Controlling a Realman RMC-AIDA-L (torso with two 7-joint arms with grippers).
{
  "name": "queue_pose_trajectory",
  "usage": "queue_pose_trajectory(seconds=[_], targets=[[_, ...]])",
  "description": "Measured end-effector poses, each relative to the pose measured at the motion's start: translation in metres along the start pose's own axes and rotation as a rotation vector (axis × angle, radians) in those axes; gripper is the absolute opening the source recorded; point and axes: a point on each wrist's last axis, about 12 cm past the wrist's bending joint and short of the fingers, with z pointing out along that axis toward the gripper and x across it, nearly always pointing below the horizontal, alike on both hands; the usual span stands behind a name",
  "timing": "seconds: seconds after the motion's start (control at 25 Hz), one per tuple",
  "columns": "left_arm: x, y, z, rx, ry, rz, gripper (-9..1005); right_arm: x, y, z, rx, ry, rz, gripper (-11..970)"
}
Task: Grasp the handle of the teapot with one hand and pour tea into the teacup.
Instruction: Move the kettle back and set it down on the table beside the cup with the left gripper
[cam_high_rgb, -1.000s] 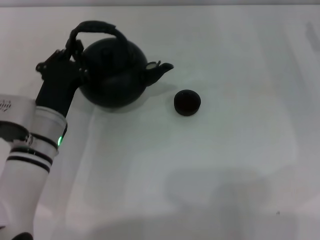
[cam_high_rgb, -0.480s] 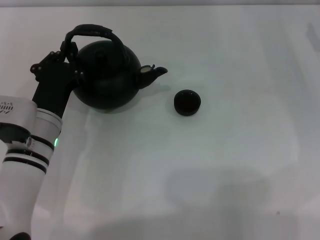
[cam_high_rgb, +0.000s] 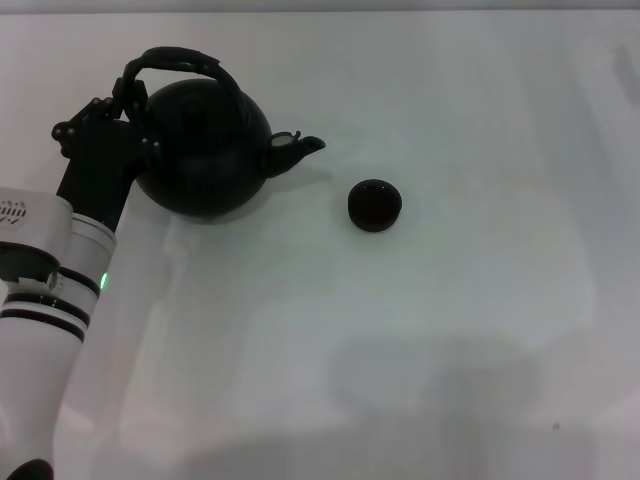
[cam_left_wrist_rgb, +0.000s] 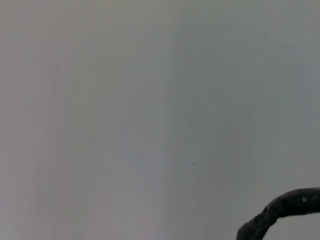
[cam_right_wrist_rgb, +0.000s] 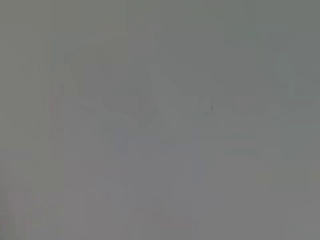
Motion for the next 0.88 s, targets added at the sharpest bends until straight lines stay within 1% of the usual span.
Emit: queue_pose_trajectory(seconds=[0.64,0.84,0.88], targets=[[0.0016,0.0006,0.0010,0.002,0.015,-0.009,142,0.0015,0.0004,-0.0008,0.004,0.002,0.014,829],[0.0018,0.0005,0.0011,0.003,0.017,-0.009,180,0.0017,0.0005,-0.0008,0.005,0.003,0.015,829],[0.0016,0.0006,0.0011,0.002,0.016,-0.009,201,0.0019,0.0003,-0.0010,0.005,0.003,0.015,829]])
